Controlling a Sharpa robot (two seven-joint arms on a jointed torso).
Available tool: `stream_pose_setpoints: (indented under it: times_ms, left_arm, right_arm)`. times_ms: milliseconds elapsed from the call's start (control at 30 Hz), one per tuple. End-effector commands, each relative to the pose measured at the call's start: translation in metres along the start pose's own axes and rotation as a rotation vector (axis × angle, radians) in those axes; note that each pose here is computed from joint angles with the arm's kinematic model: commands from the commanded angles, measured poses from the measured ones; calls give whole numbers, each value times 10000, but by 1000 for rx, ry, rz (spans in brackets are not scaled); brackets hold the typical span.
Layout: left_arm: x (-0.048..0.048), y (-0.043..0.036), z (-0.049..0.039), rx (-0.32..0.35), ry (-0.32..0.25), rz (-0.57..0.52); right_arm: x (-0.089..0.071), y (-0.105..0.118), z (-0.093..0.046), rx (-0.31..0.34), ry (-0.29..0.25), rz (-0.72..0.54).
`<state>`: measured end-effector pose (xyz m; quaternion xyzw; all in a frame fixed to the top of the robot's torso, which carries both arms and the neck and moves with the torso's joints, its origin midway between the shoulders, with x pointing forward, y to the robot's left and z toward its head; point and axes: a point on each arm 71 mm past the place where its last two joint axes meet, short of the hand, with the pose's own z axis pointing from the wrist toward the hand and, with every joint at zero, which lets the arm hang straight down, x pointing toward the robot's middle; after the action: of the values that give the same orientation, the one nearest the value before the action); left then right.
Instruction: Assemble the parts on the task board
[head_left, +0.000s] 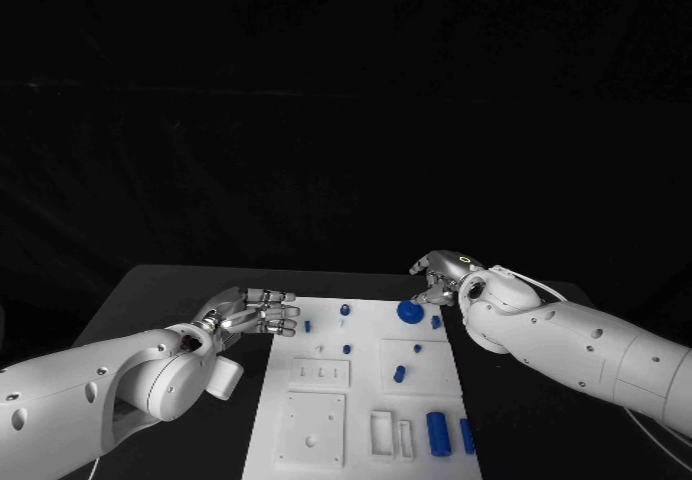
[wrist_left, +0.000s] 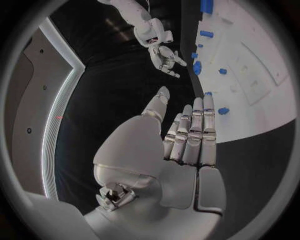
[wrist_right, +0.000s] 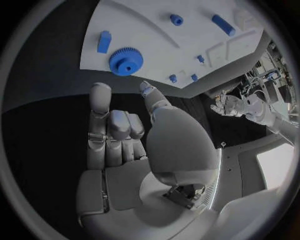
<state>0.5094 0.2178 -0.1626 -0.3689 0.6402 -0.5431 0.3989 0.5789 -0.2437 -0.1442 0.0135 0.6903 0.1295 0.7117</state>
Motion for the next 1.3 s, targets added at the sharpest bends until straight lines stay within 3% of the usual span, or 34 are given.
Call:
stream_pose_setpoints:
  times_ms: [33, 667, 1300]
  left_arm:
    - [44, -17, 12, 5, 36, -6]
    - [50, -8, 20, -5, 43, 10]
    - [84, -6, 45, -11, 52, 14]
  right_arm:
    - [102, -17, -4, -11, 84, -8]
    - [328, -83, 20, 16, 124, -10]
    - [395, -86, 45, 47, 157, 12]
